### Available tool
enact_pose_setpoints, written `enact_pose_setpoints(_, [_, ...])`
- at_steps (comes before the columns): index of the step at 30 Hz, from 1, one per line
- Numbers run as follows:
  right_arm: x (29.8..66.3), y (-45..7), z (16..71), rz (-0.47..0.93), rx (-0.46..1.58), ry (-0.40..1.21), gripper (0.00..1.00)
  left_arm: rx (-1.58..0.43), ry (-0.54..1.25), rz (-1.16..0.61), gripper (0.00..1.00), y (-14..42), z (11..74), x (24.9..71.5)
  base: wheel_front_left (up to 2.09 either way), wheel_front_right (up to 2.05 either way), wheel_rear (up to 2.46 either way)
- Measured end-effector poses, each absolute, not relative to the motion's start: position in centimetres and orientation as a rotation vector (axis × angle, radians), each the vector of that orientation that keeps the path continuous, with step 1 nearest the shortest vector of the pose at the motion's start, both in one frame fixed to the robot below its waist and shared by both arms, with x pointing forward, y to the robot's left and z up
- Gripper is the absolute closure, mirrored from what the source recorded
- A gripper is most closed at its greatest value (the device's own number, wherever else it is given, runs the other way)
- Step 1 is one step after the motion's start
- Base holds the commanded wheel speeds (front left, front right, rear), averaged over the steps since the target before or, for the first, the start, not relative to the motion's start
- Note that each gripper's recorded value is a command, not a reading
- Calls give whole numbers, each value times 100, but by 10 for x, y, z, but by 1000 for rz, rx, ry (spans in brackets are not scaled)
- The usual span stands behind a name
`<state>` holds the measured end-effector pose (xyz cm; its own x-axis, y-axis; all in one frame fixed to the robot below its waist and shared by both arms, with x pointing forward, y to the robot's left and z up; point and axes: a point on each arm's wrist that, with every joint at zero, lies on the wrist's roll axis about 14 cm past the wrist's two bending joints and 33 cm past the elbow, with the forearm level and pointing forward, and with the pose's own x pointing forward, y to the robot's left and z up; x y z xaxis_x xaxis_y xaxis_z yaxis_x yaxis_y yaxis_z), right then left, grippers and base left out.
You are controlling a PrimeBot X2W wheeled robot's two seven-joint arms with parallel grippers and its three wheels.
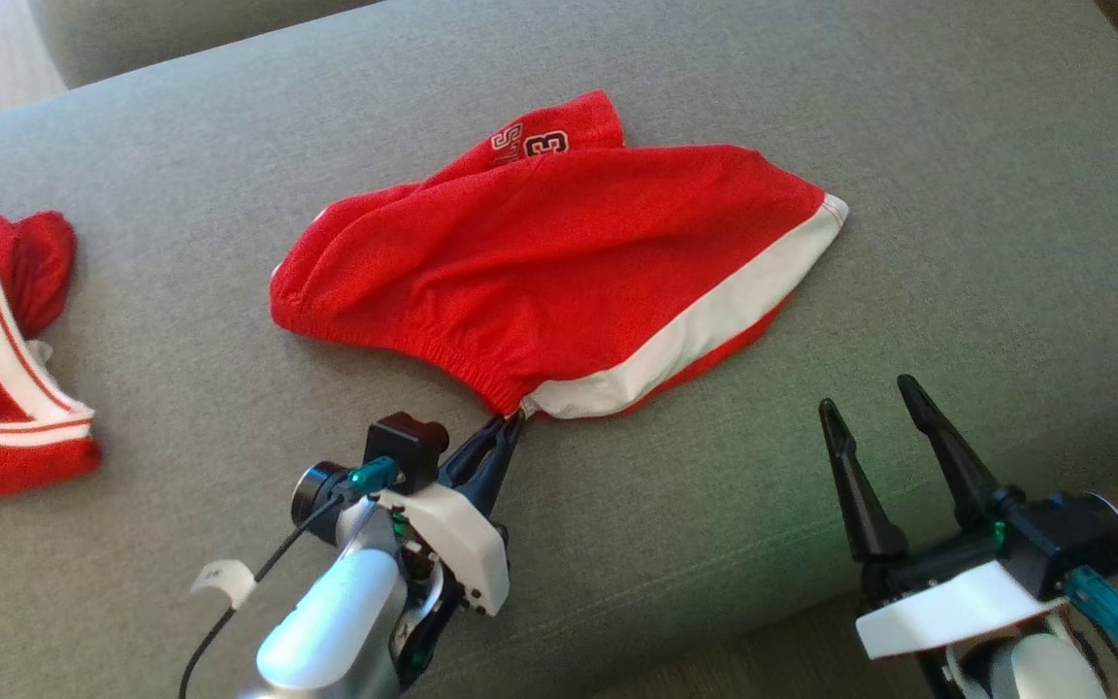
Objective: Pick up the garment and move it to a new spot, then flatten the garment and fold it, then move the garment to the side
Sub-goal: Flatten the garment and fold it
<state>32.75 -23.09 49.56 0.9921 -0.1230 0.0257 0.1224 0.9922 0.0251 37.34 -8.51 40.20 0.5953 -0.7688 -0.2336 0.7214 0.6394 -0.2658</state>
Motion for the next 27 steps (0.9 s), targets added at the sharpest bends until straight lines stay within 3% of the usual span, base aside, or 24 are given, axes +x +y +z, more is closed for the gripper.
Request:
enact_pose_setpoints(7, [336, -216, 489, -71, 39, -13, 0, -159, 329, -799, 100, -63, 406, 382, 0, 0, 0])
enact_pose_setpoints(12, [352, -199, 481, -10, 48, 5, 0, -148, 312, -674, 100, -10, 405, 387, 0, 0, 0])
enact_pose_setpoints(18, [366, -181, 448, 53, 36, 107, 0, -119, 319, -548, 100, 47, 398, 375, 0, 0, 0])
enact_pose_setpoints(27, [385, -170, 417, 89, 33, 212, 0, -120, 301, -448, 100, 81, 404, 372, 0, 0, 0])
